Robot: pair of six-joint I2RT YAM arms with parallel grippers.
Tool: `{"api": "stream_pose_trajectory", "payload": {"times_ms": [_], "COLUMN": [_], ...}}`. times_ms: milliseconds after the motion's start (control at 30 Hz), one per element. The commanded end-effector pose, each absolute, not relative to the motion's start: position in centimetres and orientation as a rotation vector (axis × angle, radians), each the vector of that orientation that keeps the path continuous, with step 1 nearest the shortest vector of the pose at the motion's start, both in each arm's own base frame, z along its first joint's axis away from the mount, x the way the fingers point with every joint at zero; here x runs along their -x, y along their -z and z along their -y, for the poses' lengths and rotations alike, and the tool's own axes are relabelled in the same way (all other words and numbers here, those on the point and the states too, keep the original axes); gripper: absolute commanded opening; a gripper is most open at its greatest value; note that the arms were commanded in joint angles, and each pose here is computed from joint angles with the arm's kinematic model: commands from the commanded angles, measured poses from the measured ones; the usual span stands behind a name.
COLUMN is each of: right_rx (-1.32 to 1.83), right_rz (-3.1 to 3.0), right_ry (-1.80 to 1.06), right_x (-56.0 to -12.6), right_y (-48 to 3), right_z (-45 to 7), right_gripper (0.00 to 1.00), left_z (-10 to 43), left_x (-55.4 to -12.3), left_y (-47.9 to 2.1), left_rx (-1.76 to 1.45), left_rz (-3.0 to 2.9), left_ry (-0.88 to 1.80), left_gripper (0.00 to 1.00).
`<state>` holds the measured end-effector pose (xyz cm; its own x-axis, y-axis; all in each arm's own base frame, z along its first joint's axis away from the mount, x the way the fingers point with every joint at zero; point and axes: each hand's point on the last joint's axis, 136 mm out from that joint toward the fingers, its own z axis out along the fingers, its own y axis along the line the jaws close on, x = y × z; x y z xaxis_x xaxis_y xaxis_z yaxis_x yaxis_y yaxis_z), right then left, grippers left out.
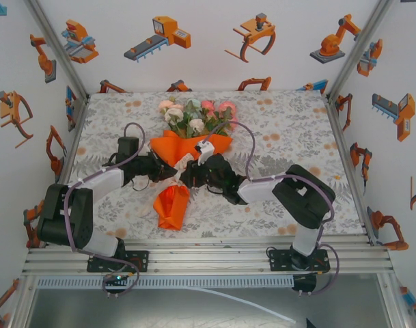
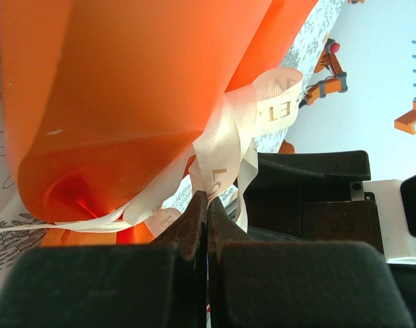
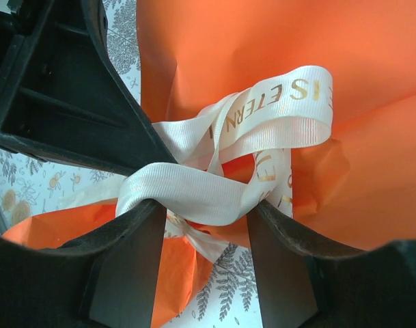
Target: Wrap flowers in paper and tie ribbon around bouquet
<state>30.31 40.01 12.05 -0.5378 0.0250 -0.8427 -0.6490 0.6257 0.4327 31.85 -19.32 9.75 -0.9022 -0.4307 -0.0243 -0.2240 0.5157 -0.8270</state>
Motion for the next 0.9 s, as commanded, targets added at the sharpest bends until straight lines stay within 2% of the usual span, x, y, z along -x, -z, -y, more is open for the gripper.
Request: {"api": "stream_pose_trajectory", "payload": {"times_ms": [0,200,533,633,767,867], "right_rx": [0.503,0.510,0.487,0.496,0.505,0.517], "right_rz": [-1.849,-1.830,-1.851,-1.859,-1.881,-1.913], "right_ry": [-0.990,-1.011,-1.016,-1.025,-1.027,-1.022], "right_x": [-31.0,-31.2,-31.2,-30.7,-30.0,-29.1], "right_y": [-14.3,-14.7,-14.3,-14.1,-13.3,-12.4], "right_z": [-41.2,-41.6,-40.8,-40.5,-39.9,-39.1], "right_gripper": [0.49,0.48,0.02,0.00,0.00,0.00], "left_z": [19.5,19.5,19.4,19.1,18.5,17.5], "left_x": [-32.3,-32.3,-32.3,-32.6,-33.0,-33.7], "left_y": [-10.8,-10.8,-11.5,-12.3,-13.8,-16.4], "left_rx": [0.514,0.518,0.522,0.509,0.460,0.385], "left_rz": [-2.510,-2.510,-2.484,-2.460,-2.433,-2.380], "left_ry": [1.357,1.356,1.379,1.380,1.344,1.264], "left_gripper": [0.00,0.00,0.00,0.00,0.29,0.40]}}
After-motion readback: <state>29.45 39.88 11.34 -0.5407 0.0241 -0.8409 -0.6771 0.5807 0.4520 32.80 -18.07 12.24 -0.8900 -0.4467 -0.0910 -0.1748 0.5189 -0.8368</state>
